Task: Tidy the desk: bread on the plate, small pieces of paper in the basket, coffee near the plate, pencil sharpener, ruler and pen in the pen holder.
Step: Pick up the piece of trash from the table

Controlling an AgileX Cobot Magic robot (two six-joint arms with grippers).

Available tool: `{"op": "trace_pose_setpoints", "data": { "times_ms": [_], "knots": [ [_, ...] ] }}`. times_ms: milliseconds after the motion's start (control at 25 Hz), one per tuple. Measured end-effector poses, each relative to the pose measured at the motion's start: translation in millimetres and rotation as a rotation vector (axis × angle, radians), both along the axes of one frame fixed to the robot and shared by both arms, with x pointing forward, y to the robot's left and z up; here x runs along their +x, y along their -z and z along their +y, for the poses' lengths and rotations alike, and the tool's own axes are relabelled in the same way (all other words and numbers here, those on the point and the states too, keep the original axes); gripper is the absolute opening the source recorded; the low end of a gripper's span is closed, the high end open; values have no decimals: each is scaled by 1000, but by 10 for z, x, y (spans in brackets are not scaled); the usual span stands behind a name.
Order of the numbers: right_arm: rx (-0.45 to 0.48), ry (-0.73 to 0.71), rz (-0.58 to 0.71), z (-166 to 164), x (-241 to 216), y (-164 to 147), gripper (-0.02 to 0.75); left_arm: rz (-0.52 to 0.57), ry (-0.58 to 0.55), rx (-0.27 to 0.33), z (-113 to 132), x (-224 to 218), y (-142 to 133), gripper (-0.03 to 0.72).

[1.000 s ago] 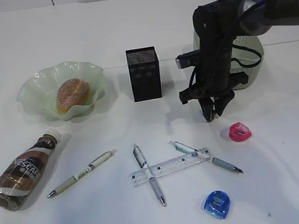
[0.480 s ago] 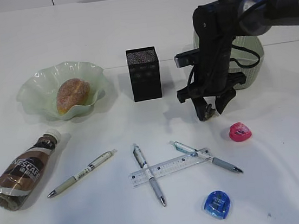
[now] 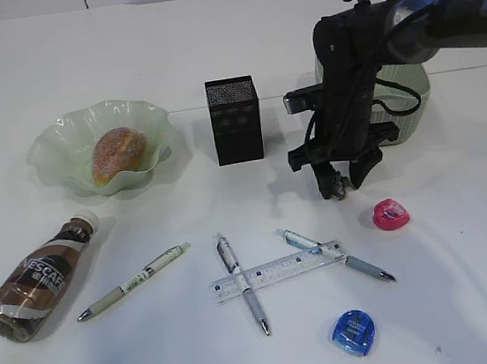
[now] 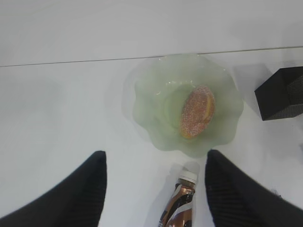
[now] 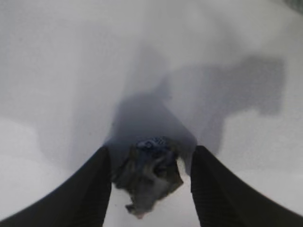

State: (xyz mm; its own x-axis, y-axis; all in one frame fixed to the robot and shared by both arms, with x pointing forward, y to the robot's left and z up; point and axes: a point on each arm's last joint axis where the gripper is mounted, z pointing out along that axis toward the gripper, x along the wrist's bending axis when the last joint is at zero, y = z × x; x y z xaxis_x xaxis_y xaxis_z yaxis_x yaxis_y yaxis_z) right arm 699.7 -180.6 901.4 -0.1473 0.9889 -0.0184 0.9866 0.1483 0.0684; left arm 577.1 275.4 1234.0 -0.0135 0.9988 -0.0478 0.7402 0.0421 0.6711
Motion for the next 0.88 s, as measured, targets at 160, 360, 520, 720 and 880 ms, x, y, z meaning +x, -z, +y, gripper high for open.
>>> {"op": "trace_pose_setpoints", "data": {
  "times_ms": [160, 360, 520, 720, 880],
  "knots": [
    [0, 0, 0, 0, 0, 0, 430, 0, 0, 0, 0, 0, 0, 457],
    [0, 0, 0, 0, 0, 0, 401, 0, 0, -1, -1, 0, 0, 457],
    [0, 0, 0, 0, 0, 0, 279, 0, 0, -1, -1, 0, 0, 457],
    [0, 0, 1, 0, 2, -10, 178, 0, 0, -1, -1, 0, 0, 456],
    [-2, 0, 6, -1, -3, -10, 163, 0, 0, -1, -1, 0, 0, 456]
  ]
}}
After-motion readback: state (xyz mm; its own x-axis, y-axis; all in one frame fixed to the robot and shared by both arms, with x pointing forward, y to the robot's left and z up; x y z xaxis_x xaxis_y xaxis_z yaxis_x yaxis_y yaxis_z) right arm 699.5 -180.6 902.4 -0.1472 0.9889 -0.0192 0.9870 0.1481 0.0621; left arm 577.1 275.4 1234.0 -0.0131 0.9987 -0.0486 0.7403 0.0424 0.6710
